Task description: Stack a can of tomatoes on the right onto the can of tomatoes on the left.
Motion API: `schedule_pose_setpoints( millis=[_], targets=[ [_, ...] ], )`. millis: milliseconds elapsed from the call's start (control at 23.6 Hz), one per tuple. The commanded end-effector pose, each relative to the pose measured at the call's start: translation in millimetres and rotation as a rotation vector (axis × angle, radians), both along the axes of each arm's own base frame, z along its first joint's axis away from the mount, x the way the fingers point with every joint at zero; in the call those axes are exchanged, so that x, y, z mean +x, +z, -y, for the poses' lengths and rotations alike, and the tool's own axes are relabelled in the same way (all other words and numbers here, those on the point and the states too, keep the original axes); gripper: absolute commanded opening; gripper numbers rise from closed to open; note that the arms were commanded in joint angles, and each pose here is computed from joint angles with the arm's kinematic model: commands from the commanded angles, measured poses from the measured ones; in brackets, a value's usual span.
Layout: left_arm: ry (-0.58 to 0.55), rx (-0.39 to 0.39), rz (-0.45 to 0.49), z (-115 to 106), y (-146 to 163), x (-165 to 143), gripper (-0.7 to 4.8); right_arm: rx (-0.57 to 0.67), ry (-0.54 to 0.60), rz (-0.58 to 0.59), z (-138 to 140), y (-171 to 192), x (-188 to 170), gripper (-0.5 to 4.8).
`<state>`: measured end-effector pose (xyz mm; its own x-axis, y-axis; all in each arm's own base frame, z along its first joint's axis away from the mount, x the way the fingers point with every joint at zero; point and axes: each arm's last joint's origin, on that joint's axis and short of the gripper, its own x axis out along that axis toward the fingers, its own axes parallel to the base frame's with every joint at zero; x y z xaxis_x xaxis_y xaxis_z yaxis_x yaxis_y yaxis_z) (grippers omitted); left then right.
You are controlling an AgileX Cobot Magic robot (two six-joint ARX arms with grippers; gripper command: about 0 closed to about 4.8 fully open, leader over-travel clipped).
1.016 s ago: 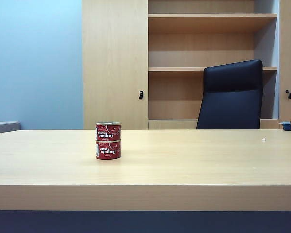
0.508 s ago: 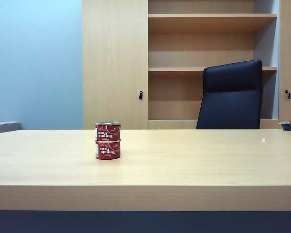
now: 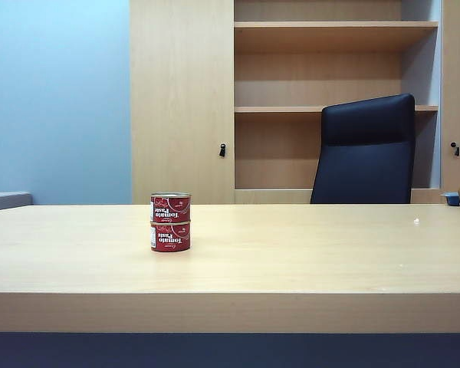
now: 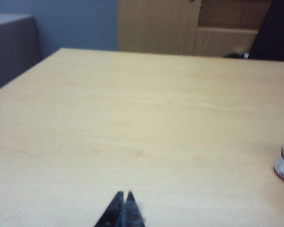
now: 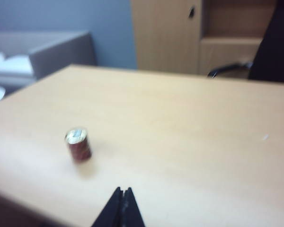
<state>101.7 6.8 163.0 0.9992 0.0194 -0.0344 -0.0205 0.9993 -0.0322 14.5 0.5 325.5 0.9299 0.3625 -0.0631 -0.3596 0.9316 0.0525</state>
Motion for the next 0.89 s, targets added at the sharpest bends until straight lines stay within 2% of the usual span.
schedule_pose_setpoints(
  millis=[42, 212, 635, 889],
  targets=[
    [0.000, -0.003, -0.095, 0.1, -8.4, -1.0, -0.05, -0.044, 0.037, -0.092, -8.4, -20.4, 8.7, -0.09],
    [0.059, 0.015, -0.175, -1.6, -15.9, -2.3, -0.05, 0.048, 0.021, -0.166, -23.1, -49.1, 26.8, -0.09],
    [0.083, 0.045, -0.194, -2.4, -17.6, -2.8, -0.05, 0.092, 0.022, -0.154, -49.3, -117.7, 59.1, -0.08],
    [0.081, 0.058, -0.194, -2.4, -17.5, -2.8, -0.05, 0.093, 0.008, -0.227, -55.3, -162.8, 66.5, -0.09]
  ],
)
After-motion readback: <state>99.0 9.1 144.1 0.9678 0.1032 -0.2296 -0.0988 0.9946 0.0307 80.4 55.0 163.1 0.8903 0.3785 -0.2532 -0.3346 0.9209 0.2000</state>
